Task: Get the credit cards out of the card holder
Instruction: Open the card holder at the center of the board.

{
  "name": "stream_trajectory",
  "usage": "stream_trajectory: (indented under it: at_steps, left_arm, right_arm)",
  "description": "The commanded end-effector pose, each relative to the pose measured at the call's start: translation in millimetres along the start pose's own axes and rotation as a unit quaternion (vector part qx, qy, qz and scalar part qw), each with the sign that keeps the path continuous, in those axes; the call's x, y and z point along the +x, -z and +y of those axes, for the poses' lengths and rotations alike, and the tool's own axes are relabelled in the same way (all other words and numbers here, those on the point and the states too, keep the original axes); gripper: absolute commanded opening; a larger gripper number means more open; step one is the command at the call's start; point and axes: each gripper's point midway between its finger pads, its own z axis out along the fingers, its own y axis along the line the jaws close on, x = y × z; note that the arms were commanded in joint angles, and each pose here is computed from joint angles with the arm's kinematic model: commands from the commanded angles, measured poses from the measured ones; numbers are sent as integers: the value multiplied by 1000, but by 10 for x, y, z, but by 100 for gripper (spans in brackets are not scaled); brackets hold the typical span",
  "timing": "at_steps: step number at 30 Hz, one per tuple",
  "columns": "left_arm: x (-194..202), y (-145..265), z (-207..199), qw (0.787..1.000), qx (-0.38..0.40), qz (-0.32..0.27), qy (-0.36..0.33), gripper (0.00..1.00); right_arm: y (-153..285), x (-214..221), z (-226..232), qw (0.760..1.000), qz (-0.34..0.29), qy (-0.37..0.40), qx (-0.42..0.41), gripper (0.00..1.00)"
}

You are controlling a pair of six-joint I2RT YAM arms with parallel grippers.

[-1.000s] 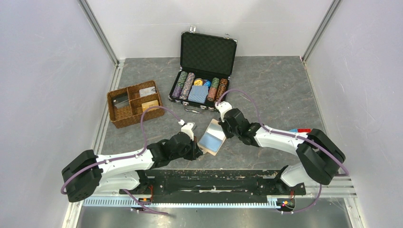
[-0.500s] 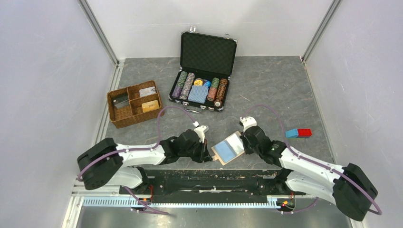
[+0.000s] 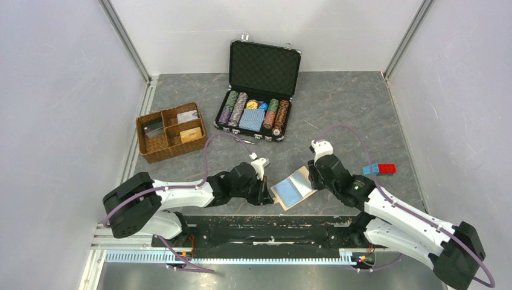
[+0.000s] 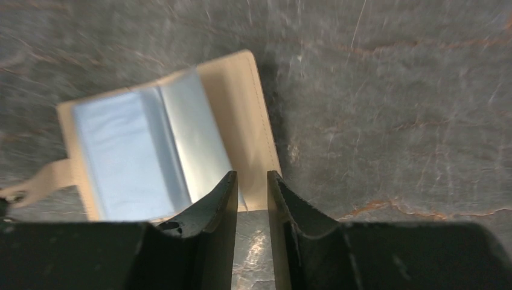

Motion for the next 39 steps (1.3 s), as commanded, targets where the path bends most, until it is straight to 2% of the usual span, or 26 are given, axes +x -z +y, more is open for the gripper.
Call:
stream_trajectory:
  at_steps: [1,7,10,15,21,25,29,32,39]
  left_arm:
    - [-207,40,-75,999,-2,-27,-33,2]
    - [-197,35,-39,999,-10,-27,-31,2]
    - [-202,38,-32,999,-11,-28,-29,2]
    - [-204,34,-34,999,-12,-27,-29,2]
    - [-201,33,-25,999,-16,-26,-28,2]
    - [-202,31,-28,999,-16,-25,-28,2]
    - [-183,36,-15,999,-18,-22,-27,2]
    - [-163,40,7,999,-21,-21,-27,2]
    - [-163,49,7,999,-21,-21,-27,2]
  right_arm:
    - [239,-532,139,998,-56,5,-33,29]
    - [295,-709,577,985,-85,22,-150,30]
    - [219,-604,734,978,-77,28,-192,31]
    - [20,-346,816,977,-47,25,-206,36]
    - [-173,-93,859,979,-16,37,-199,43]
    - [-267,47,843,983,-1,60,-172,54]
    - [-338,171,794,986,13,85,-144,58]
    - [-364,265,790,986,21,100,-131,64]
    - [-381,377,788,987,27,122,-102,69]
